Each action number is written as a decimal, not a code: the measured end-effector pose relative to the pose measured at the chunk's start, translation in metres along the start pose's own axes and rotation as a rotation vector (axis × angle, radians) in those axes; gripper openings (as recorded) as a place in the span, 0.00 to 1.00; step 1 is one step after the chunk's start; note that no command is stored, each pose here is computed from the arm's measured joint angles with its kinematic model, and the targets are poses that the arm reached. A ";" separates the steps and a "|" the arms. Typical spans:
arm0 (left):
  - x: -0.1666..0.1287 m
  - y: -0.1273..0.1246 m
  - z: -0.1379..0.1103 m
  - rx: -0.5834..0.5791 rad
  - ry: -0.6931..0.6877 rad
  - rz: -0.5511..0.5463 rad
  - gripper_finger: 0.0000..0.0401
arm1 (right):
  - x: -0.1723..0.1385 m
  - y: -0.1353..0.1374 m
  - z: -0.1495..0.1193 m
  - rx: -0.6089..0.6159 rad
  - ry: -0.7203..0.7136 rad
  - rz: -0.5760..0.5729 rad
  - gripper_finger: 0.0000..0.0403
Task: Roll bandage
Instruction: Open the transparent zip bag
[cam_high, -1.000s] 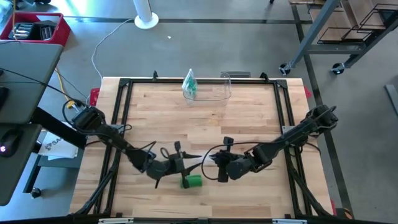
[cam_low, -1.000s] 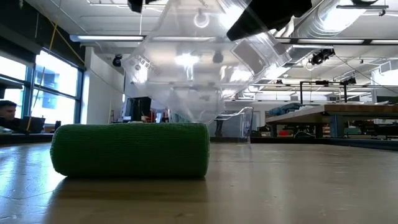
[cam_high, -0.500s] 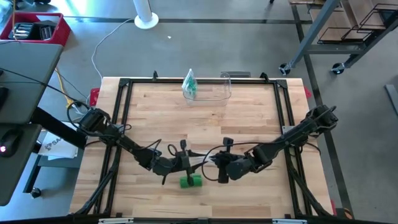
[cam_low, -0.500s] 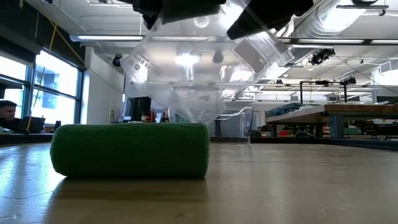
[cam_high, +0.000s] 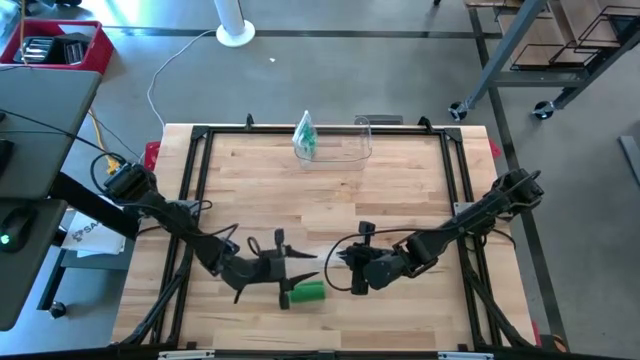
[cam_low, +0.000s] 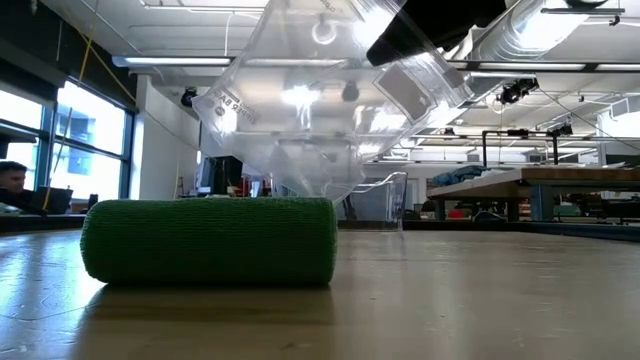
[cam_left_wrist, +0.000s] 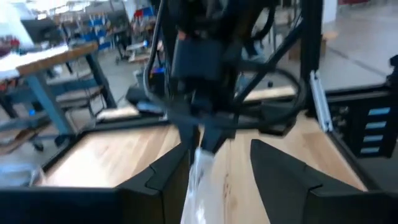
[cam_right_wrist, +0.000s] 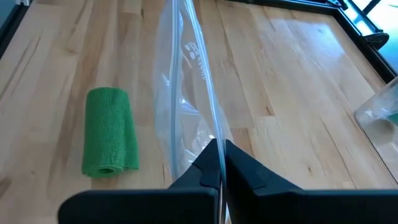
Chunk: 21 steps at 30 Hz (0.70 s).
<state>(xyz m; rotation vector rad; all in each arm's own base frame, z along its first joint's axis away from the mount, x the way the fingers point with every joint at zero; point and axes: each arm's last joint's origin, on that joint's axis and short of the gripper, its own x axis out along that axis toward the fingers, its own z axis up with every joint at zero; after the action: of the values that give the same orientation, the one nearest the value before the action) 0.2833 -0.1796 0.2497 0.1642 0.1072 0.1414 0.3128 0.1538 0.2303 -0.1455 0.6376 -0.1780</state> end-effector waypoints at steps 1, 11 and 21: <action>0.000 0.000 0.001 0.004 -0.012 -0.004 0.40 | 0.000 0.000 0.000 0.001 0.000 0.000 0.00; 0.007 0.007 -0.001 0.001 0.003 0.003 0.13 | 0.000 0.000 0.000 0.002 -0.001 0.000 0.00; 0.024 0.008 -0.020 -0.014 0.048 0.026 0.01 | 0.000 0.000 0.000 0.000 0.001 -0.001 0.00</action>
<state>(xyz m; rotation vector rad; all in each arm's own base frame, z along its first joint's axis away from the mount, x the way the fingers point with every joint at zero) 0.3036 -0.1648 0.2294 0.1482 0.1517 0.1725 0.3127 0.1537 0.2298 -0.1453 0.6387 -0.1789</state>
